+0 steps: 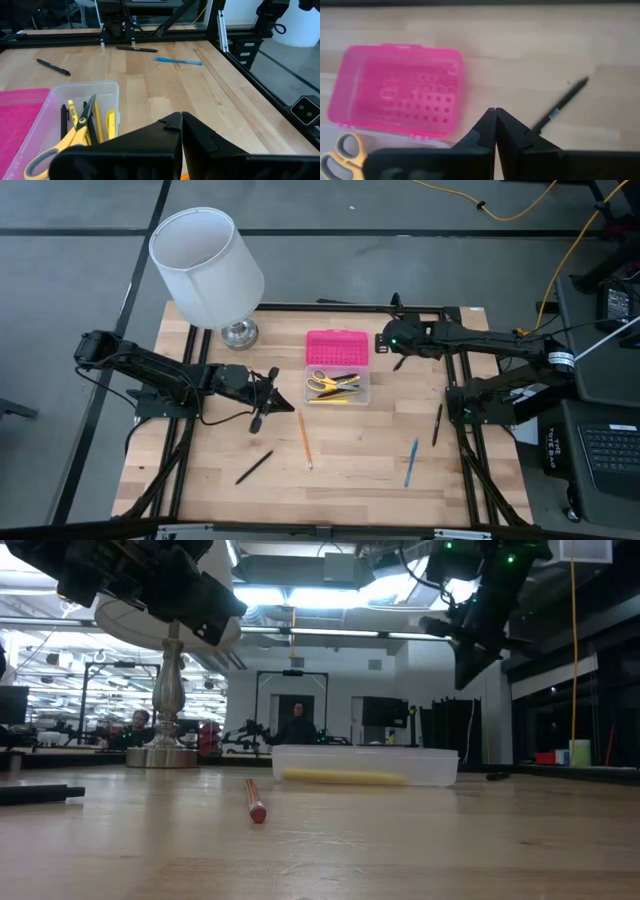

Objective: Pick & place school supplies into a supply box
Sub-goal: Put the black pen into the pink supply box

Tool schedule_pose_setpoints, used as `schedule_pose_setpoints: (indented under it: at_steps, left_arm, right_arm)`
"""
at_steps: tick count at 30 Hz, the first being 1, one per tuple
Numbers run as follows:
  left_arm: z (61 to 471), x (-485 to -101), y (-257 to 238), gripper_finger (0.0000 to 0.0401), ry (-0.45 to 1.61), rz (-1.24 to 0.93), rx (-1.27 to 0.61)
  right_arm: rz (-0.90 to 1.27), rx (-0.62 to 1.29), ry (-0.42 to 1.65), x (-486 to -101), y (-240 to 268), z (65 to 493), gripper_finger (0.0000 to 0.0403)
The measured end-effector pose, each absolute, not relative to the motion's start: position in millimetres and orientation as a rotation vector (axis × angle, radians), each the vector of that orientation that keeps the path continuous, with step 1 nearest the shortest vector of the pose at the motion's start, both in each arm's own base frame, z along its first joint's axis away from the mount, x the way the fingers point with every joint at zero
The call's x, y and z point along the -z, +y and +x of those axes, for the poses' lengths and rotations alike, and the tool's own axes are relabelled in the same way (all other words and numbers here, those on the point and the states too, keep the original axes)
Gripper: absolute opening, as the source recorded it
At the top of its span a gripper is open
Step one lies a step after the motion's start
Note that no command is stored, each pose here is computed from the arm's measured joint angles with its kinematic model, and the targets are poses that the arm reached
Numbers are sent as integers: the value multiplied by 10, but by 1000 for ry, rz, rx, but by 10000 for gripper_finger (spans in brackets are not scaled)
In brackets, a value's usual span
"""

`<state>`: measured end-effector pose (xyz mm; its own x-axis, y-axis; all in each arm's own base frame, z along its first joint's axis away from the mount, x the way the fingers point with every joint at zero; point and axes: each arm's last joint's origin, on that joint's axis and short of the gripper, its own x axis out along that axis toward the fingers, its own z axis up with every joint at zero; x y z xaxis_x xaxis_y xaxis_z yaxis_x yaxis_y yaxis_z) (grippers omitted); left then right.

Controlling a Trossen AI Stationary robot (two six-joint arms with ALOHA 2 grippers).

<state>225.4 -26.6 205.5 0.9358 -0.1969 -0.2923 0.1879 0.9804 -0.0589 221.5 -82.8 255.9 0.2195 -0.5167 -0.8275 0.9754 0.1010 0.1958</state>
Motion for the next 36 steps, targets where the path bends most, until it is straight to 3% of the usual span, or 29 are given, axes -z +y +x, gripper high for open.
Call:
schedule_pose_setpoints:
  at_steps: [15, 36]
  left_arm:
    - [2254, -2055, -266, 2, 302, -30, 197]
    - [2255, -2055, -263, 2, 301, -28, 185]
  right_arm:
    - [1045, 1444, 757, -2492, -951, 1964, 12]
    - [1078, 1453, 797, -2487, -1125, 1864, 13]
